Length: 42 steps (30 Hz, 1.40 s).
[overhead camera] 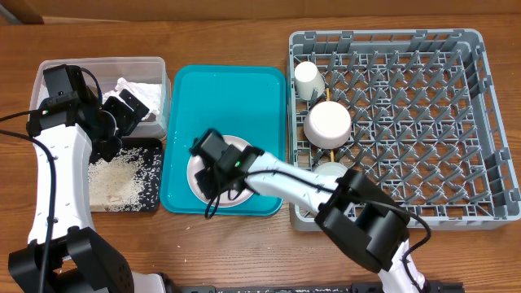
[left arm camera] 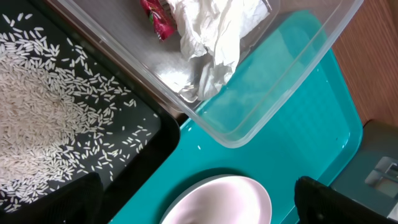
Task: Sort waste into correct bins and load items into the dishwasher
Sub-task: 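Tilt the white plate up off the tray with the right gripper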
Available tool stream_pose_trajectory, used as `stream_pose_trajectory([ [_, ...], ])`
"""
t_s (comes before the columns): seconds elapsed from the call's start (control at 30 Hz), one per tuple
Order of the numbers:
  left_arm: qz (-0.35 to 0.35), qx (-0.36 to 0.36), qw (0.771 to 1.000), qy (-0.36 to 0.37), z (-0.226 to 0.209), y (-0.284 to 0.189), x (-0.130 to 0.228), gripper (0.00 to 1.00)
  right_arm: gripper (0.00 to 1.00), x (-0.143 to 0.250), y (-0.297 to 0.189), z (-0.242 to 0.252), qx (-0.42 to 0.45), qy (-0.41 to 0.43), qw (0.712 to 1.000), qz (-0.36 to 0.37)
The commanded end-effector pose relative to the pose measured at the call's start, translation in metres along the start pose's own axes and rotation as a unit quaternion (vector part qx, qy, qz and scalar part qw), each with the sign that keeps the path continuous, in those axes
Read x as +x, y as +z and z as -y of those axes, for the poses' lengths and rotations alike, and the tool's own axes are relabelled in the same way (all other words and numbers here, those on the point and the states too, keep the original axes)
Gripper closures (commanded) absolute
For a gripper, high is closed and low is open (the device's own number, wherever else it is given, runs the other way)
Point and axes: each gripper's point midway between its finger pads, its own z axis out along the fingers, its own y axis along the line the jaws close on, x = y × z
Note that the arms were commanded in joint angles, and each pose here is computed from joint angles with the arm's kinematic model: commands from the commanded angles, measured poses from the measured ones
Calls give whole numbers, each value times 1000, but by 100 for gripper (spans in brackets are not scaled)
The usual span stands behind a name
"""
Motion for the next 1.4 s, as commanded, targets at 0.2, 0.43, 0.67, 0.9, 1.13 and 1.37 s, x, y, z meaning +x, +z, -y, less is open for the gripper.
stream_pose_trajectory([
  [0.2,11,6,1000,14,6,-6,-4,0,78,-66,-115,66,99,52,990,91],
  [0.43,11,6,1000,14,6,-6,-4,0,68,-34,-117,117,214,71,973,50],
  [0.67,11,6,1000,14,6,-6,-4,0,66,-21,-106,126,225,72,971,34],
  [0.9,11,6,1000,14,6,-6,-4,0,66,-7,-88,127,228,67,971,13],
  [1.13,11,6,1000,14,6,-6,-4,0,66,-4,-61,120,225,50,973,5],
  [1.37,11,6,1000,14,6,-6,-4,0,66,4,-47,128,234,49,971,-11],
])
